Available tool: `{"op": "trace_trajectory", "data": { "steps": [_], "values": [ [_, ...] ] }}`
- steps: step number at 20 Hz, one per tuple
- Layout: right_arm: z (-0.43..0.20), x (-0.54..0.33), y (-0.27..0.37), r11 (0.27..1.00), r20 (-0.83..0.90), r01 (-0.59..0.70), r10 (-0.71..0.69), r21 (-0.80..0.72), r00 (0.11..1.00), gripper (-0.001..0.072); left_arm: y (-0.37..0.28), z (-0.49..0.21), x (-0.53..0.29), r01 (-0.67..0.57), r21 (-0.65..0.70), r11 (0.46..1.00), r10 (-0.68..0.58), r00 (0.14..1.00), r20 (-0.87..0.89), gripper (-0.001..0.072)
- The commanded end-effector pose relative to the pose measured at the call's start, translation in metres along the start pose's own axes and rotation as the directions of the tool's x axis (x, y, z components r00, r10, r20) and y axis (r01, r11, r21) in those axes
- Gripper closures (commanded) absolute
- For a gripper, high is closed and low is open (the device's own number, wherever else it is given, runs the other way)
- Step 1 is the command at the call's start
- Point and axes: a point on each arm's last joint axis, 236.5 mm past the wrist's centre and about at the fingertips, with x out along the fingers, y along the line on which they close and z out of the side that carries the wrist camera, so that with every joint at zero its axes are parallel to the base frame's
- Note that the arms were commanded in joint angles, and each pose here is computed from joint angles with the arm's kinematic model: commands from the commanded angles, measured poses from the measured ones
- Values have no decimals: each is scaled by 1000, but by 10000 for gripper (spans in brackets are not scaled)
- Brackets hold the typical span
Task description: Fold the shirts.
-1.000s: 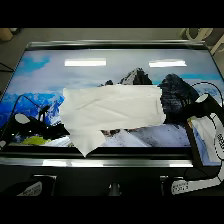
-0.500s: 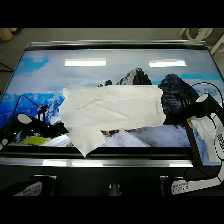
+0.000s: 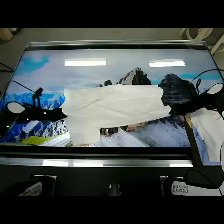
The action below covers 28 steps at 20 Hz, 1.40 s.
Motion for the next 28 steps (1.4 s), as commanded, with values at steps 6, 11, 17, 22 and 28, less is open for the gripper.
{"op": "trace_trajectory", "data": {
  "steps": [6, 11, 17, 22, 28],
  "values": [
    [68, -435, 185, 678, 912, 726, -221, -111, 346, 696, -262, 81, -475, -174, 484, 858, -401, 362, 841, 682],
    [-5, -523, 251, 580, 981, 811, -189, 77, 42, 696, -314, 1, -570, -243, 550, 799, -534, 133, 835, 682],
    [2, -505, 239, 600, 970, 799, -215, 37, 117, 696, -296, 17, -558, -262, 491, 831, -461, 172, 871, 682],
    [32, -376, 161, 762, 738, 622, -311, -183, 598, 696, -221, 81, -443, -240, 377, 895, -197, 545, 815, 681],
    [60, -158, 31, 937, 240, 283, -232, -204, 943, 696, -97, 124, -185, -125, 247, 961, 9, 907, 421, 680]
  ]
}}
